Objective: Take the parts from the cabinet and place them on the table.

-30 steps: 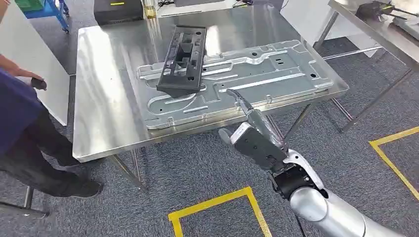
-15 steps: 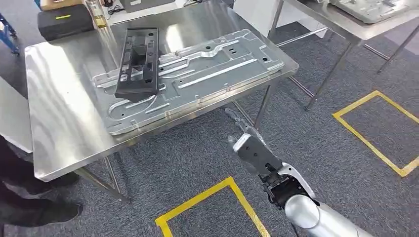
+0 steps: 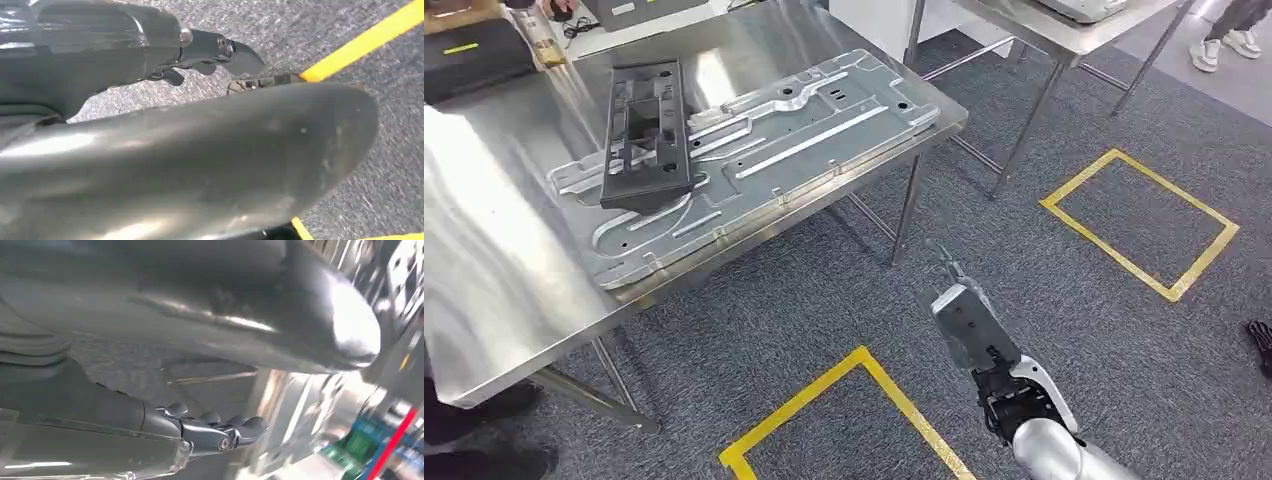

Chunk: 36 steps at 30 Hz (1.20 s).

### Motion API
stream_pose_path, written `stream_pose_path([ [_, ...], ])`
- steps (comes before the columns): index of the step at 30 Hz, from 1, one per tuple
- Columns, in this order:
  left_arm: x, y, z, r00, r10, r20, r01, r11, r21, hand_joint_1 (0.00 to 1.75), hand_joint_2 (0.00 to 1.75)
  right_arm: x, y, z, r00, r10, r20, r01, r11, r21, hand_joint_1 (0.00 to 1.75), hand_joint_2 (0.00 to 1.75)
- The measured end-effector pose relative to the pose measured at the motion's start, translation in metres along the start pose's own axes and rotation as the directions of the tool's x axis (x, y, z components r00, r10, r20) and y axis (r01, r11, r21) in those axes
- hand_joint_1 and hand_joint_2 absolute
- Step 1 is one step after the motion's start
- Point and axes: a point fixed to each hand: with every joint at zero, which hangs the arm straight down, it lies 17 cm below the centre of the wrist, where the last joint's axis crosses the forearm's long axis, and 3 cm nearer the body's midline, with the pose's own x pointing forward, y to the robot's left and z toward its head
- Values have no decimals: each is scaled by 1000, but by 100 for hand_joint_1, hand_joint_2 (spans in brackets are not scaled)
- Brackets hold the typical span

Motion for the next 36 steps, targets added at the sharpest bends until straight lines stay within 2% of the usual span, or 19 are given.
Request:
stream_pose_path([
  [9,-3,1,0,1000,14,-7,-14,1000,10,0,0,-37,-8,14,992,-103,-76,97,992,-74,0,0],
  [17,-4,3,0,1000,25,-12,-25,999,23,0,0,-104,1,33,943,-264,-202,234,959,-161,0,0],
  [28,-4,4,-1,999,27,-19,-27,999,30,0,0,-169,3,57,899,-280,-336,212,951,-223,0,0],
  [36,3,3,-1,999,33,-7,-33,999,28,0,0,-190,-21,68,887,-302,-350,185,926,-330,0,0],
])
